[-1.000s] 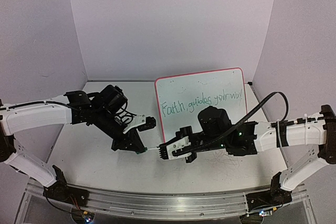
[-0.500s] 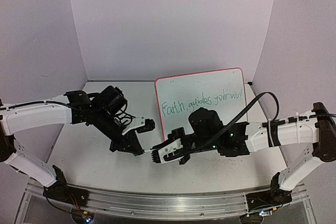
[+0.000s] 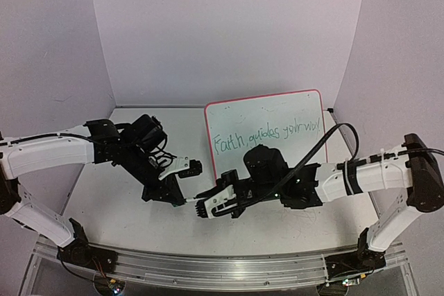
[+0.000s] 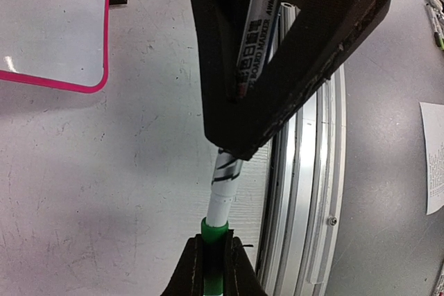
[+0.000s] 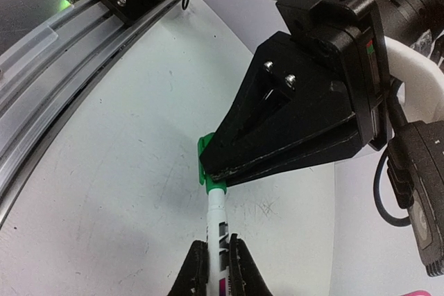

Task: Write a sentence on the whiteboard
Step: Insert the whiteboard marker without the cap into the pen cap.

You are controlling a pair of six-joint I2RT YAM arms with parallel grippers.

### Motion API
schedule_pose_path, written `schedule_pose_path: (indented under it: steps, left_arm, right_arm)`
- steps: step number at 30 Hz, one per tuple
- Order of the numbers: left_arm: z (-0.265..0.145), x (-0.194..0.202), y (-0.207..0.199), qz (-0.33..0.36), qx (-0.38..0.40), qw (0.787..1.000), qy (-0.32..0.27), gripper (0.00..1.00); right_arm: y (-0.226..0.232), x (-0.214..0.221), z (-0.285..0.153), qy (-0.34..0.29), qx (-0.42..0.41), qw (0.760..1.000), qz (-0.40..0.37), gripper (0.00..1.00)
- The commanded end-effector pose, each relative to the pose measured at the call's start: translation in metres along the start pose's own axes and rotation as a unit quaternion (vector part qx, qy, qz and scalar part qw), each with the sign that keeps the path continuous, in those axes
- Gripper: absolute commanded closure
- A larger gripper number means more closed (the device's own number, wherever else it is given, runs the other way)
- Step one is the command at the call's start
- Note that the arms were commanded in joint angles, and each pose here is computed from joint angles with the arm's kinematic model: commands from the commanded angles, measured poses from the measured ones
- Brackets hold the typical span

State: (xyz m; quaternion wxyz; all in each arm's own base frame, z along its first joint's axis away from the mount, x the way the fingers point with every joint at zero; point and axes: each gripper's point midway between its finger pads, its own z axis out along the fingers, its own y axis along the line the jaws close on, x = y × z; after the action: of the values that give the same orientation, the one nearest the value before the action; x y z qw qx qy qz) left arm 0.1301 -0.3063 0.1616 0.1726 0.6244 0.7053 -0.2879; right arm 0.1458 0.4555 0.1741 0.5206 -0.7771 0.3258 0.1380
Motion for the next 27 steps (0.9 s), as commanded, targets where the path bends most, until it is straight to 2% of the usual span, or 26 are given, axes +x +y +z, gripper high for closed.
schedule_pose_path:
  steps: [1,14,27]
  left_arm:
    - [-0.024,-0.056,-0.007,0.064,-0.005,0.993,-0.097,1.00]
    - [-0.037,-0.060,-0.022,0.096,-0.014,0.988,-0.120,1.00]
    - [-0.034,-0.077,-0.025,0.112,-0.019,0.986,-0.125,1.00]
  right_arm:
    - [-0.007,-0.025,0.011,-0.067,0.017,0.998,0.009,1.00]
    - [0.006,-0.012,-0.001,-0.099,0.018,0.994,0.045,1.00]
    - [-0.019,-0.026,0.016,-0.104,0.052,0.992,0.042,1.00]
